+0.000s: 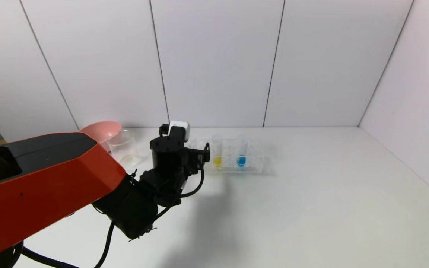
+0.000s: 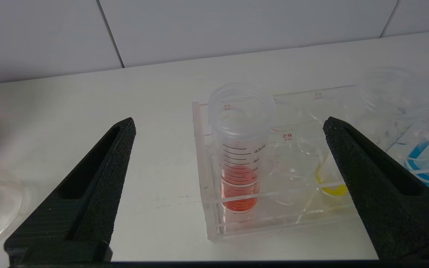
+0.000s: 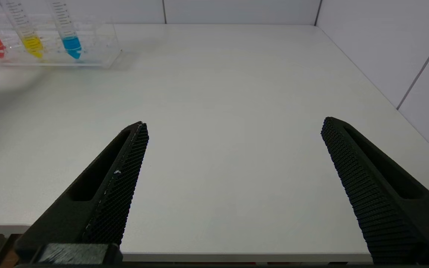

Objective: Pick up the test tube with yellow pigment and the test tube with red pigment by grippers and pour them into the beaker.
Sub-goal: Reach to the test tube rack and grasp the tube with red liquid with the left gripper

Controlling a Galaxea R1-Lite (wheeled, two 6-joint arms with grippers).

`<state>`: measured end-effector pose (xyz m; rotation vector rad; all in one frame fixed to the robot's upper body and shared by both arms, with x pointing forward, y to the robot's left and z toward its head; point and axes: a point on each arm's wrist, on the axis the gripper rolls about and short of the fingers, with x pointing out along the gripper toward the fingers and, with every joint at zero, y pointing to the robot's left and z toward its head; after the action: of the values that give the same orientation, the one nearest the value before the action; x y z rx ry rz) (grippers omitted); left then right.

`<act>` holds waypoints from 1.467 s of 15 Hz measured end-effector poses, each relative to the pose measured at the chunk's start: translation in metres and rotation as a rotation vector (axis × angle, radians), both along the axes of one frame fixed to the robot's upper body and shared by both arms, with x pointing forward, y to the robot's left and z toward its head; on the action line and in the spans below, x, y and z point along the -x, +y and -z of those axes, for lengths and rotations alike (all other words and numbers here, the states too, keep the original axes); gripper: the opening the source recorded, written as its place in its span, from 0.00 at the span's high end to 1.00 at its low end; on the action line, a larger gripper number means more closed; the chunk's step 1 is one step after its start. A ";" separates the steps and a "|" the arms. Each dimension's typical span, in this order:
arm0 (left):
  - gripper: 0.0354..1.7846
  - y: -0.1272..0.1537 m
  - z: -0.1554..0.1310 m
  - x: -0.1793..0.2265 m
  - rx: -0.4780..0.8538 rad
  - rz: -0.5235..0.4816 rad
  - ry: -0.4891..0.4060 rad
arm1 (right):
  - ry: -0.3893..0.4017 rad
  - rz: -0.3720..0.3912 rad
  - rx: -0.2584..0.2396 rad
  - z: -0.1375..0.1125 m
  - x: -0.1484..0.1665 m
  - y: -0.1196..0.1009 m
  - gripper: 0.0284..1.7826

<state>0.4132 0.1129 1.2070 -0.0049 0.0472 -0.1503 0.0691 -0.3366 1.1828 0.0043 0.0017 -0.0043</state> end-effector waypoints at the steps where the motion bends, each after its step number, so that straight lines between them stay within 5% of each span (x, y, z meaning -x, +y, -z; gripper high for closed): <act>1: 0.01 0.000 0.000 -0.001 0.001 -0.002 0.000 | 0.000 0.000 0.000 0.000 0.000 0.000 0.05; 12: 0.07 0.002 0.012 -0.014 -0.020 -0.012 0.046 | 0.000 0.000 0.000 0.000 0.000 0.000 0.05; 15: 0.24 0.001 0.014 -0.016 -0.025 -0.011 0.052 | 0.000 0.000 0.000 0.000 0.000 0.000 0.05; 20: 0.73 0.000 0.018 -0.017 -0.027 -0.001 0.057 | 0.000 0.000 0.000 0.000 0.000 0.000 0.05; 22: 0.76 0.000 0.018 -0.018 -0.027 0.000 0.057 | 0.000 0.000 0.000 0.000 0.000 0.000 0.05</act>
<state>0.4307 0.1126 1.1892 0.0174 0.1057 -0.1491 0.0691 -0.3366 1.1828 0.0047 0.0017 -0.0047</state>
